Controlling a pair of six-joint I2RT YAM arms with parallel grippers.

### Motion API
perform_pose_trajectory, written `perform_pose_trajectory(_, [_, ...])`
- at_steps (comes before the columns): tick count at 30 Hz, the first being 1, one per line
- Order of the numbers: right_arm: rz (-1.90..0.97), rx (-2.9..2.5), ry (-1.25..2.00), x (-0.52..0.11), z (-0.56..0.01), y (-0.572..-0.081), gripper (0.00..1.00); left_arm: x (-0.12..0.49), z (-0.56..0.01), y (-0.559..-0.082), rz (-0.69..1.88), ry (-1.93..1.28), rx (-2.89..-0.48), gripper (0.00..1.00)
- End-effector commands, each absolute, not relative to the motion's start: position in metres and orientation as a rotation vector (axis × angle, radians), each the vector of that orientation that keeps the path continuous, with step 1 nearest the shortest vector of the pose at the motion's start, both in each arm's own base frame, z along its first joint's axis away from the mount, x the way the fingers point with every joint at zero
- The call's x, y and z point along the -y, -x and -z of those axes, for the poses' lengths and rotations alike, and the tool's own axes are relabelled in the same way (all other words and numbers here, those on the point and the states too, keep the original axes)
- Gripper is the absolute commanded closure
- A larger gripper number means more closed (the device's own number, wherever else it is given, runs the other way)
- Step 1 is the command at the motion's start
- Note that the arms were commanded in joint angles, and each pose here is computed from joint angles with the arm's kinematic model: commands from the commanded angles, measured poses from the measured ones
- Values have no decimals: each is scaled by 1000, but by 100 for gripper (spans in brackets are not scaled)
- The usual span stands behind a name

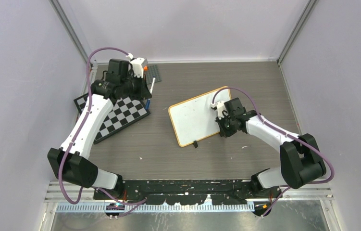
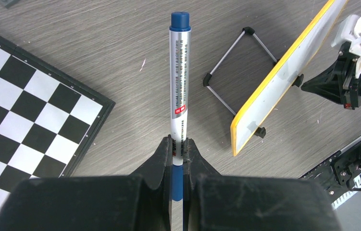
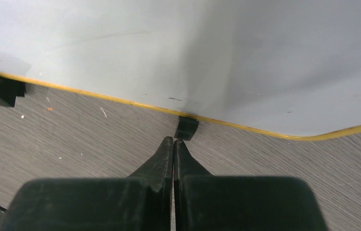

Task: Write a sentence on the whiteboard
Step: Move the whiteboard to the center of the board.

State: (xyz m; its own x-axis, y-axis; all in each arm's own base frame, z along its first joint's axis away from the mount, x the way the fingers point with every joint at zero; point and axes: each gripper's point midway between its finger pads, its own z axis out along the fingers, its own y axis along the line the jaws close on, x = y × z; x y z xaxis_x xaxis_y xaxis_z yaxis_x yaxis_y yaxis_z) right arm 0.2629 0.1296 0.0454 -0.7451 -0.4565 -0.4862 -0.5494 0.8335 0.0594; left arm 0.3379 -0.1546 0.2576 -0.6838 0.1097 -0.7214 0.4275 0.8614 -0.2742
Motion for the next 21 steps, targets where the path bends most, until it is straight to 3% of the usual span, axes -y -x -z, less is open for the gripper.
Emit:
perform_pose_trajectory(1, [-294, -2502, 812, -133, -51, -256, 93, 159, -275, -345, 585, -392, -2233, 100])
perform_pose_trajectory(4, [-217, -2511, 717, -126, -55, -267, 68, 160, -276, -345, 589, -386, -2234, 100])
perform_pose_trajectory(8, [-211, -2470, 632, -127, -62, -276, 51, 160, -275, -345, 593, -382, -2237, 100])
perform_pose_trajectory(13, [-184, -2384, 563, -130, -66, -299, 51, 160, -275, -346, 589, -379, -2234, 100])
perform_pose_trajectory(21, [-218, -2450, 594, -137, -46, -299, 67, 158, -276, -347, 573, -386, -2230, 100])
